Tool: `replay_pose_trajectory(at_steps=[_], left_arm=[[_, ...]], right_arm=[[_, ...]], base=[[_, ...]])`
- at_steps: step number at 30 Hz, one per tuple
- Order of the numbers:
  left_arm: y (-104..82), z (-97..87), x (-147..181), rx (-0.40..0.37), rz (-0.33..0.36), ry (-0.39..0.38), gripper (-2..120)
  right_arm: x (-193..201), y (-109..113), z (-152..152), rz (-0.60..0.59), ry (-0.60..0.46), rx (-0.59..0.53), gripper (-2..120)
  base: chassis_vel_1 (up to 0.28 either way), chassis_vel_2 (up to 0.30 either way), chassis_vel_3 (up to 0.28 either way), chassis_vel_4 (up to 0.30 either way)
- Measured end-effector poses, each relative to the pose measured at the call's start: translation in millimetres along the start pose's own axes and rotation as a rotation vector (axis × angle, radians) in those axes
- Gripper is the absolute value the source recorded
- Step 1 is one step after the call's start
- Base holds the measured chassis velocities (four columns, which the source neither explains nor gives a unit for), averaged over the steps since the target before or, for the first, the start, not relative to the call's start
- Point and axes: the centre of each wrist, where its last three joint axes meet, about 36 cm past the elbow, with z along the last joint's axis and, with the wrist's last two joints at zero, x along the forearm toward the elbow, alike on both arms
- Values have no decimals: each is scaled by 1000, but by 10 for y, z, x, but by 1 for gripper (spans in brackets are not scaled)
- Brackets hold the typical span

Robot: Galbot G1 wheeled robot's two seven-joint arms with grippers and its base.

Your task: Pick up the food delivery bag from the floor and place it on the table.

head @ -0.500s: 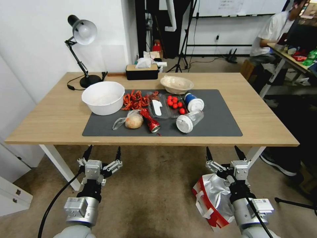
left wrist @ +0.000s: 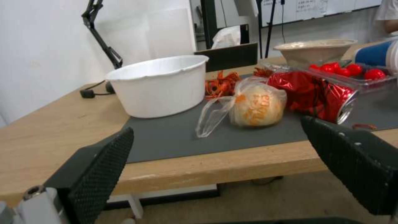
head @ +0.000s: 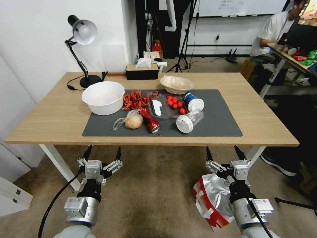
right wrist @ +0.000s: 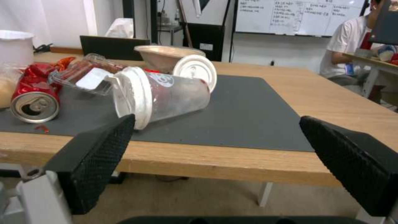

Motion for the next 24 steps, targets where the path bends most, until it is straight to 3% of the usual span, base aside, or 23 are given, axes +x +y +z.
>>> replay_pose_trajectory(at_steps=[15,24], left_arm=[[-1,-6,-13,3,2,-4,100],[-100,-111,-402,148,93,-28,100]], right_arm=[[12,4,-4,-1,3,-1,100],[318,69,-319,-49,80,1,100]], base=[[0,0,0,0],[0,0,0,0]])
